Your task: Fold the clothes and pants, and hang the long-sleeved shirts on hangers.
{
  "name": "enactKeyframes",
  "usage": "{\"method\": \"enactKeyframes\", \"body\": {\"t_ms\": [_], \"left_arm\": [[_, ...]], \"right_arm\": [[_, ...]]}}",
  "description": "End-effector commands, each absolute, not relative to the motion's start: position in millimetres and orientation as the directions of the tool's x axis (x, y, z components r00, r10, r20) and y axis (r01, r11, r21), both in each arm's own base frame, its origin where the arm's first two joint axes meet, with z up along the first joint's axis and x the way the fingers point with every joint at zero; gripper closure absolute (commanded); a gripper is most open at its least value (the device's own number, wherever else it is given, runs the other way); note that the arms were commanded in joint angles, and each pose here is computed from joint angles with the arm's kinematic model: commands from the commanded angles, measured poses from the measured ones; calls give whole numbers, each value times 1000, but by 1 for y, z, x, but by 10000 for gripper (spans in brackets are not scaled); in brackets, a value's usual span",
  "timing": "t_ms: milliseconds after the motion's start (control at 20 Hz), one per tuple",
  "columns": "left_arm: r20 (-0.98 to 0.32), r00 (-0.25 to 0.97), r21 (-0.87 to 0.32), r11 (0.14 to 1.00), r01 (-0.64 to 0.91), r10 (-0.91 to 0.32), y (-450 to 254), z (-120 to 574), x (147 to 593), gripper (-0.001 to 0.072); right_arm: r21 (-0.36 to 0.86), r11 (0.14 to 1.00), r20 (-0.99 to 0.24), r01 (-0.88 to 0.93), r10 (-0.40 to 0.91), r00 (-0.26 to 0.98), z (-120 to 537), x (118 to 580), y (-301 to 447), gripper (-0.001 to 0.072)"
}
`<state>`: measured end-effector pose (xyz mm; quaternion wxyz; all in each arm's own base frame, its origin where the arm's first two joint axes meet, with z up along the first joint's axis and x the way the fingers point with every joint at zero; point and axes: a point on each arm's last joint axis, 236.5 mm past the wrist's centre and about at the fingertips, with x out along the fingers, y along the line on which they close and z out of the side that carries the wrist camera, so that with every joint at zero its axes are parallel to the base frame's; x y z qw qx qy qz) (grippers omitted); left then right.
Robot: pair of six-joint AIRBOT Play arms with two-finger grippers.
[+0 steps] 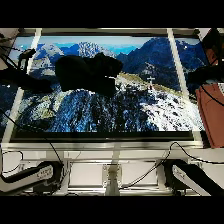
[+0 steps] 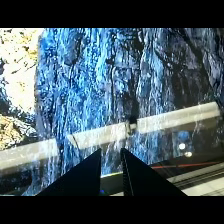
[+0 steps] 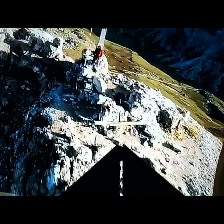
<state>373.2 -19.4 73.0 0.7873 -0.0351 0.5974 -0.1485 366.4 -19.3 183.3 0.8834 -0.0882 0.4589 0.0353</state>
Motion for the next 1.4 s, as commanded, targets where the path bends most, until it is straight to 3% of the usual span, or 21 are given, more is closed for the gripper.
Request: {"method": "enactKeyframes", "body": {"t_ms": [0, 400, 500, 550, 750, 950, 1100, 1250, 1350], "left_arm": [[-930, 246, -231, 954, 190, -274, -19, 72, 375, 539], [-935, 220, -242, 954, 179, -278, -18, 56, 381, 539], [-920, 291, -222, 961, 166, -263, -14, 53, 404, 555], [-904, 335, -222, 962, 161, -265, -14, 55, 415, 660], [-801, 544, -210, 968, 137, -250, -14, 88, 458, 663], [-739, 633, -169, 973, 156, -230, -14, 115, 469, 663], [-713, 665, -130, 974, 186, -223, -14, 133, 462, 663], [-690, 699, -99, 981, 167, -188, -9, 137, 442, 662], [-690, 699, -108, 982, 155, -186, -11, 133, 423, 662]], "right_arm": [[-123, 982, -817, -144, -18, 577, 183, 366, -19, 693], [-123, 982, -817, -145, -17, 577, 184, 366, -19, 693], [-123, 982, -817, -145, -17, 577, 183, 366, -19, 693], [-123, 982, -817, -145, -17, 577, 184, 366, -19, 693], [-124, 982, -809, -143, -16, 588, 185, 369, -18, 693], [-109, 986, -666, -127, 22, 746, 218, 408, -10, 693], [-15, 998, -594, -58, 38, 804, 228, 433, -6, 693], [56, 997, -664, -50, 74, 744, 182, 448, 0, 693], [190, 979, -713, -68, 185, 677, 141, 461, 26, 693]]}}
